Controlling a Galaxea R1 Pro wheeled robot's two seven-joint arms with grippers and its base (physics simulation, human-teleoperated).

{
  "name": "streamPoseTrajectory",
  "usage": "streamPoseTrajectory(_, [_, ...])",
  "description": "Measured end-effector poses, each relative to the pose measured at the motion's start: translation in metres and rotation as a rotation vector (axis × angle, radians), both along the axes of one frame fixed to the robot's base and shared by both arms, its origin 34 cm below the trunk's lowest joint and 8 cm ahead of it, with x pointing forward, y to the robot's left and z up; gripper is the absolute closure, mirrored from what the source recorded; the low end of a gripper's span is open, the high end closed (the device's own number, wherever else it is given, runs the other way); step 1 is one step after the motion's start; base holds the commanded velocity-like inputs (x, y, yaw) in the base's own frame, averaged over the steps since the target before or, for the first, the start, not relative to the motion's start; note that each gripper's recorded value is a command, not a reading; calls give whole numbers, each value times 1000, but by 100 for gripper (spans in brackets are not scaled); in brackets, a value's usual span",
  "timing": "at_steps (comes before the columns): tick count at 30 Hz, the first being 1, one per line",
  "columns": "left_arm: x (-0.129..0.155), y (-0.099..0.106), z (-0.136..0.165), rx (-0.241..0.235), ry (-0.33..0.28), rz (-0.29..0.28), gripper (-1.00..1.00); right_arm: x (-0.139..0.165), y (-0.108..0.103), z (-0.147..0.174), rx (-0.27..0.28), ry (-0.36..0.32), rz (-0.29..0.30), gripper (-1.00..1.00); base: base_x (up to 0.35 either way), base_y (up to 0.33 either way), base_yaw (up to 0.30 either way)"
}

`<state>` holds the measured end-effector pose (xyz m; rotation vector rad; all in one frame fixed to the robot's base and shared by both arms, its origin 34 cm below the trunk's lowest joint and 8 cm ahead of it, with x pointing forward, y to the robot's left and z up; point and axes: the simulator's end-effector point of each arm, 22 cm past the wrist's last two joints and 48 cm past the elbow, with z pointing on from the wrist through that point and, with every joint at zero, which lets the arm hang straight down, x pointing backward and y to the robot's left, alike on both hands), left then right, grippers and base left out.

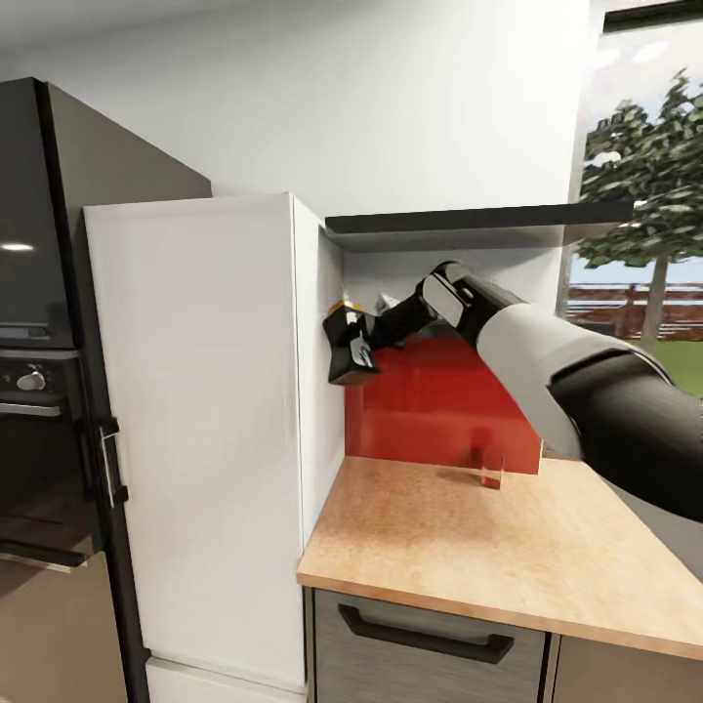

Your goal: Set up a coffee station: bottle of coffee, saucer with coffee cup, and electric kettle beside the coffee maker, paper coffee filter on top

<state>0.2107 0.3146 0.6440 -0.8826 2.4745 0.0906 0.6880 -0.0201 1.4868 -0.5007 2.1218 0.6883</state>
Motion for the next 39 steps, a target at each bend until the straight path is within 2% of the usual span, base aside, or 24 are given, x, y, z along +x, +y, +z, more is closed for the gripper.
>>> streamPoseTrajectory(5, [1,0,0,1,-2,-5,-100,2,-4,-33,-7,84,-22,100,0,0,0])
streamPoseTrajectory(13, [1,0,0,1,-2,-7,-100,3,-4,-57,-10,130,-27,100,0,0,0])
streamPoseTrajectory(18, [1,2,1,5,-3,-8,-100,2,-1,-102,-30,192,-24,100,-12,0,0])
streamPoseTrajectory(19, [1,3,1,6,-2,-8,-100,5,-7,-114,-66,196,-37,100,-54,0,0])
streamPoseTrajectory(20, [1,3,1,7,-3,-8,-100,5,-9,-118,-75,198,-40,100,-78,0,0])
streamPoseTrajectory(21, [1,4,1,8,-3,-8,-100,3,-6,-123,-60,213,-34,100,-100,0,0])
streamPoseTrajectory(22, [1,4,1,9,-3,-9,-100,4,-9,-130,-74,220,-39,100,-20,0,-120])
streamPoseTrajectory(23, [2,20,3,29,-7,-11,-100,2,-20,-160,-99,266,-58,100,-16,0,-148])
streamPoseTrajectory(24, [3,22,3,33,-5,-14,-100,9,-45,-181,-210,260,-99,100,-10,0,-189])
streamPoseTrajectory(25, [3,26,3,37,-6,-14,-100,8,-48,-186,-196,275,-103,100,-4,0,-231])
streamPoseTrajectory(26, [4,29,4,42,-9,-14,-100,5,-47,-192,-125,312,-99,100,-3,0,-239])
streamPoseTrajectory(28, [5,31,5,45,-11,-15,-100,9,-70,-209,-180,320,-134,100,-1,0,-243])
streamPoseTrajectory(31, [6,37,6,54,-16,-14,-100,9,-87,-220,-154,347,-158,100,-1,0,-244])
streamPoseTrajectory(33, [7,47,8,67,-20,-12,-100,12,-118,-231,-187,353,-200,100,0,0,-241])
streamPoseTrajectory(34, [8,50,8,71,-21,-12,-100,12,-124,-233,-190,356,-210,100,0,0,-240])
streamPoseTrajectory(35, [8,55,9,77,-22,-11,-100,12,-130,-235,-167,368,-219,100,0,0,-239])
streamPoseTrajectory(37, [8,61,10,84,-22,-11,-100,13,-158,-245,-193,375,-257,100,0,0,-238])
streamPoseTrajectory(38, [9,62,11,85,-23,-11,-100,12,-163,-246,-194,378,-264,100,0,0,-237])
streamPoseTrajectory(39, [9,63,11,87,-24,-13,-100,12,-167,-247,-167,387,-271,100,0,0,-237])
